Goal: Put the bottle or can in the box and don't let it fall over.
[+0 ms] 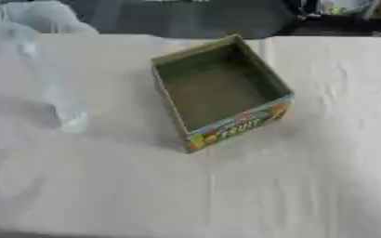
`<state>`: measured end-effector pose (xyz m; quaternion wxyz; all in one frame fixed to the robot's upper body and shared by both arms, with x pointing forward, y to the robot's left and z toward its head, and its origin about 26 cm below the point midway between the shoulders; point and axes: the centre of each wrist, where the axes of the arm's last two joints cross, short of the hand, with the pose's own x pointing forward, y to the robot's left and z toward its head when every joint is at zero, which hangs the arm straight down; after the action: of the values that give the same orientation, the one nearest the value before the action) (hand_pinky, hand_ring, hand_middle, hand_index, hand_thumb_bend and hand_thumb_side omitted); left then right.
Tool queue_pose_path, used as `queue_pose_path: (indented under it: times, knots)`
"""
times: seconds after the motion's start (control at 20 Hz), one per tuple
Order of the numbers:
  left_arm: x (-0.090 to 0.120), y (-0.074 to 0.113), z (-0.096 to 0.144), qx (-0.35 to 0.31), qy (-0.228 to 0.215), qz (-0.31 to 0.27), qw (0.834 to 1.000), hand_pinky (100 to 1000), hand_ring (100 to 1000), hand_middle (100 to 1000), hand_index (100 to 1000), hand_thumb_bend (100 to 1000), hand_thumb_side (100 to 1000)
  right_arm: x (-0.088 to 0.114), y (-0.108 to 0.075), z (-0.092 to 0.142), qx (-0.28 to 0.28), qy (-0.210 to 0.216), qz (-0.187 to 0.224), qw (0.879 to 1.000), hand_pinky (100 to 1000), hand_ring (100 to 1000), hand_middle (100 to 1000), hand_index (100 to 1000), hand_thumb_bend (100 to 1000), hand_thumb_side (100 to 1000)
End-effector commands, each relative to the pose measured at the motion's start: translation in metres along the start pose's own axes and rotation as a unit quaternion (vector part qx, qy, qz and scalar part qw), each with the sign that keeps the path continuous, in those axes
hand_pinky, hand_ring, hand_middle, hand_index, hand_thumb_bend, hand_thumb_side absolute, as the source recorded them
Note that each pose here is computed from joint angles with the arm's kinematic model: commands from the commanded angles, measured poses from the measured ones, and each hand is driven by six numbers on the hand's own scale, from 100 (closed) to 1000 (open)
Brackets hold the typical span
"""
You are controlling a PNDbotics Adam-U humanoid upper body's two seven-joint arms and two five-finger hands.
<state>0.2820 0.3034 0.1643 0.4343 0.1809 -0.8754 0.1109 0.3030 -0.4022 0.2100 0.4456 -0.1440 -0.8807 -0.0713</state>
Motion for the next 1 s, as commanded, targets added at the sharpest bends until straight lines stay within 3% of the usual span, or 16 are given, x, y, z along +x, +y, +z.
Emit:
queue_pose_path:
  times: [0.05,0.3,0.6,0.8,0.85,1.0]
  knots:
    - [0.007,0.002,-0.004,0.0,-0.016,0.002,1.0,796,955,886,777,770,666,0.011,-0.002,-0.005,0.003,-0.018,0.012,1.0,800,894,1000,968,100,743]
    - [0.007,-0.002,-0.003,-0.01,-0.009,0.043,0.999,791,953,881,779,765,669,0.011,-0.002,-0.005,0.003,-0.018,0.012,1.0,800,894,1000,968,100,743]
    - [0.007,-0.009,0.0,-0.043,0.036,0.187,0.981,711,879,809,805,750,671,0.011,-0.002,-0.005,0.003,-0.017,0.011,1.0,800,893,1000,968,100,743]
    - [0.006,-0.011,0.002,-0.065,0.059,0.26,0.962,609,779,735,840,748,674,0.011,-0.002,-0.005,0.003,-0.017,0.011,1.0,800,892,1000,968,100,743]
    - [0.006,-0.012,0.002,-0.069,0.064,0.274,0.957,551,717,694,853,748,674,0.011,-0.002,-0.005,0.003,-0.017,0.011,1.0,800,892,1000,968,100,743]
    - [0.007,-0.015,0.002,-0.079,0.08,0.326,0.939,503,583,566,878,744,667,0.011,-0.002,-0.005,0.004,-0.017,0.011,1.0,799,892,1000,967,100,743]
